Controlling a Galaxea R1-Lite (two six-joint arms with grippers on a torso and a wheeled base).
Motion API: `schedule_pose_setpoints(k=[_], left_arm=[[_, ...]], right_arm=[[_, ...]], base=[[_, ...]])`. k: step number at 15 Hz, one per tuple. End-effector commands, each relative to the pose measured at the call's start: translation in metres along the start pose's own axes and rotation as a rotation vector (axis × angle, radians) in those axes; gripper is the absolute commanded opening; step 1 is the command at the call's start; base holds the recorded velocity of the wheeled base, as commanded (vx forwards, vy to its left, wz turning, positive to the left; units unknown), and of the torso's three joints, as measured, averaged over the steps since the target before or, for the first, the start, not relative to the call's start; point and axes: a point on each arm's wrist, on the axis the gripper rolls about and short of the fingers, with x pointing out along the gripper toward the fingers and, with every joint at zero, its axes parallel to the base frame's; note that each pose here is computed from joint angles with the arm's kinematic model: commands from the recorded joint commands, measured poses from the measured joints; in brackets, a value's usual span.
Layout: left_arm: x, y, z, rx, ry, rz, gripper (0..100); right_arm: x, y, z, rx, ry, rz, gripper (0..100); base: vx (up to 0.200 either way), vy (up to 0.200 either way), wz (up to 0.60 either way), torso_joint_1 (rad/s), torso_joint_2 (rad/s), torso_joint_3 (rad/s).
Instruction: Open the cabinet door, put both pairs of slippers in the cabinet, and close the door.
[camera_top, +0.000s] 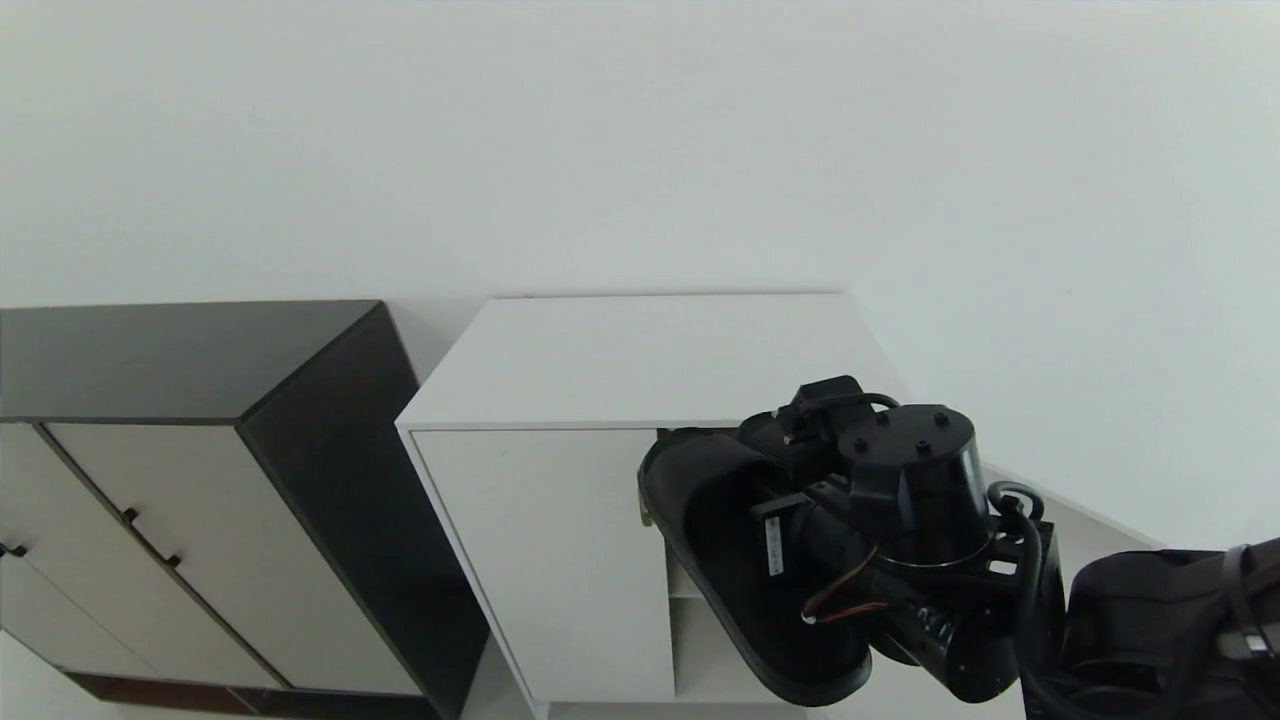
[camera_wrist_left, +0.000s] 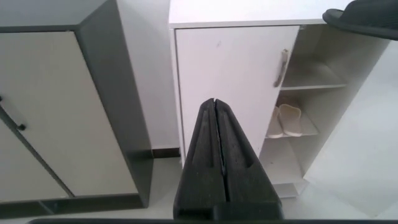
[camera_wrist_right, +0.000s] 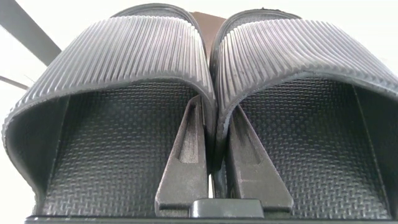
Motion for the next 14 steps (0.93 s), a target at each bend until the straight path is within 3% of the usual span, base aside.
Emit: schedule_pose_setpoints(k=[1,11,14], left_arm=[[0.0001,0.0,0.0001,0.0,0.001,0.0,0],[0.0001,0.0,0.0001,-0.002,0.001,0.0,0],[0.0001,0.0,0.0001,0.0,0.001,0.0,0]], right_arm=[[-0.0005,-0.0014,0.0011,0.003,-0.004,-0.003,0],[0.0002,-0.0075,-0.0023,-0.007,0.0,-0.017,0],[0.0002,-0.0082,-0.0028,-0.005,-0.005,-0.017,0]], base=[[0.0,0.0,0.0,0.0,0.0,0.0],[0.0,0.0,0.0,0.0,0.0,0.0],[0.0,0.0,0.0,-0.144,0.33,0.193]])
